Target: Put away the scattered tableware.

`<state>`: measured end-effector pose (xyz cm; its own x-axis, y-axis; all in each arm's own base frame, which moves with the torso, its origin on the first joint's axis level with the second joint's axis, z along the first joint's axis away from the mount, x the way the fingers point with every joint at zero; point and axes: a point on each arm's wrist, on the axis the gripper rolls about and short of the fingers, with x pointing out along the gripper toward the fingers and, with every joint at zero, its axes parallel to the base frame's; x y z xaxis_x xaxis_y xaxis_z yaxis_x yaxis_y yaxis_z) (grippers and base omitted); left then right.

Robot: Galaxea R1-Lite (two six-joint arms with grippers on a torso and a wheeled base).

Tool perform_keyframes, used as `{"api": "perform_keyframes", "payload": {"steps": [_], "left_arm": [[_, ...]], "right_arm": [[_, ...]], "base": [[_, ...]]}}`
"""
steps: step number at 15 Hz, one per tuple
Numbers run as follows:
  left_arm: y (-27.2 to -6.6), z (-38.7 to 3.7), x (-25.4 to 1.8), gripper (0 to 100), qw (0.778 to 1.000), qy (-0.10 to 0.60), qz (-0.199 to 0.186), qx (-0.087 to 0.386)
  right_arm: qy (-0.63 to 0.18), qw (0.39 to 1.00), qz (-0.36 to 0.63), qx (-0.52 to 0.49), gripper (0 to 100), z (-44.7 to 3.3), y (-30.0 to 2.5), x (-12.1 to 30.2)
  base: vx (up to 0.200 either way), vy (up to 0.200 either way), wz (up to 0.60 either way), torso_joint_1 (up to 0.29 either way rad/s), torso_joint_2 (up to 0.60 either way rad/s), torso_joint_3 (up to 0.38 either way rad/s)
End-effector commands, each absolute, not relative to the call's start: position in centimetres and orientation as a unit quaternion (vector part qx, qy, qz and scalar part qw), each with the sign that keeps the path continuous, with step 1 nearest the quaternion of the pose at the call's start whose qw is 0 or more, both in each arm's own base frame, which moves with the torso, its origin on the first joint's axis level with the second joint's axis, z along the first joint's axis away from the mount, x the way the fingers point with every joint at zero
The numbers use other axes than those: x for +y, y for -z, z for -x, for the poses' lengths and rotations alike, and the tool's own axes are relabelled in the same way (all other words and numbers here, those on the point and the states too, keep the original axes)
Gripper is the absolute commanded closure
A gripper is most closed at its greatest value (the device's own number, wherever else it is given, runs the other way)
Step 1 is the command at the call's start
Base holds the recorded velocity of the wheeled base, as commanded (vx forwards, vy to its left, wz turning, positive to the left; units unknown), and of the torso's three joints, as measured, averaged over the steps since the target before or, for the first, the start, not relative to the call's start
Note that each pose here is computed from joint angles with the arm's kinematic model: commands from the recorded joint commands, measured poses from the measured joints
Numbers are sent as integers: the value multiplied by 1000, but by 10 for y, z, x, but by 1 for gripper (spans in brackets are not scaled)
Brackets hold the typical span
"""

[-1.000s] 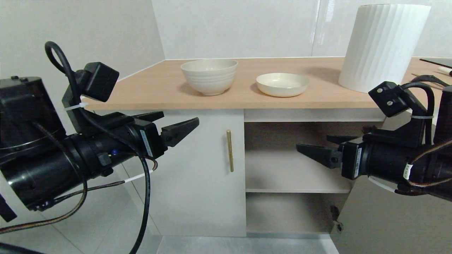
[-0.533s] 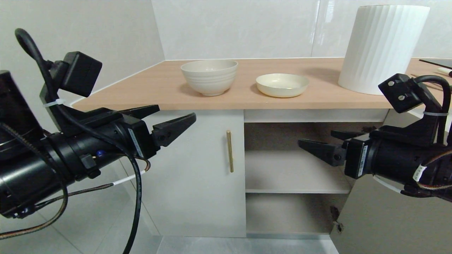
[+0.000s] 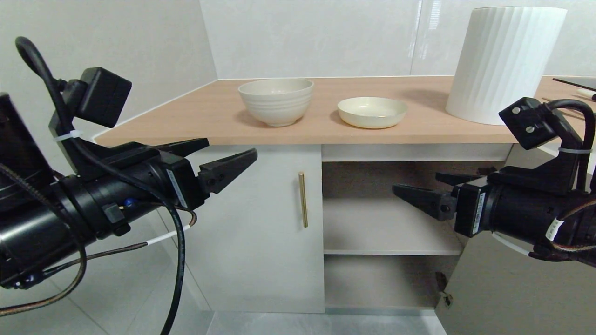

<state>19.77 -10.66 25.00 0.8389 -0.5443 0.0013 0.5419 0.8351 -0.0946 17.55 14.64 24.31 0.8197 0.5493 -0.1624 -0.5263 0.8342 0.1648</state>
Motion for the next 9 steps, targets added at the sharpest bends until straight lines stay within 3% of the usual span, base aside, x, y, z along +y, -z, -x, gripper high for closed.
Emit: {"api": "perform_keyframes", "payload": {"steps": [1,5,9], "left_arm": [[-251,-196,-106,0,958,284,45,9],[-257,-190,-103,0,958,285,42,-5],[-248,-197,-108,0,957,287,37,15]], "right_arm": [[-283,952,-57,101,0,-175,-244,146],[-285,952,-57,101,0,-174,-243,147],[-285,952,-57,101,0,-174,-244,147]], "base": [[0,0,0,0,0,0],[0,0,0,2,-16,-16],[0,0,0,31,-251,-307]]}}
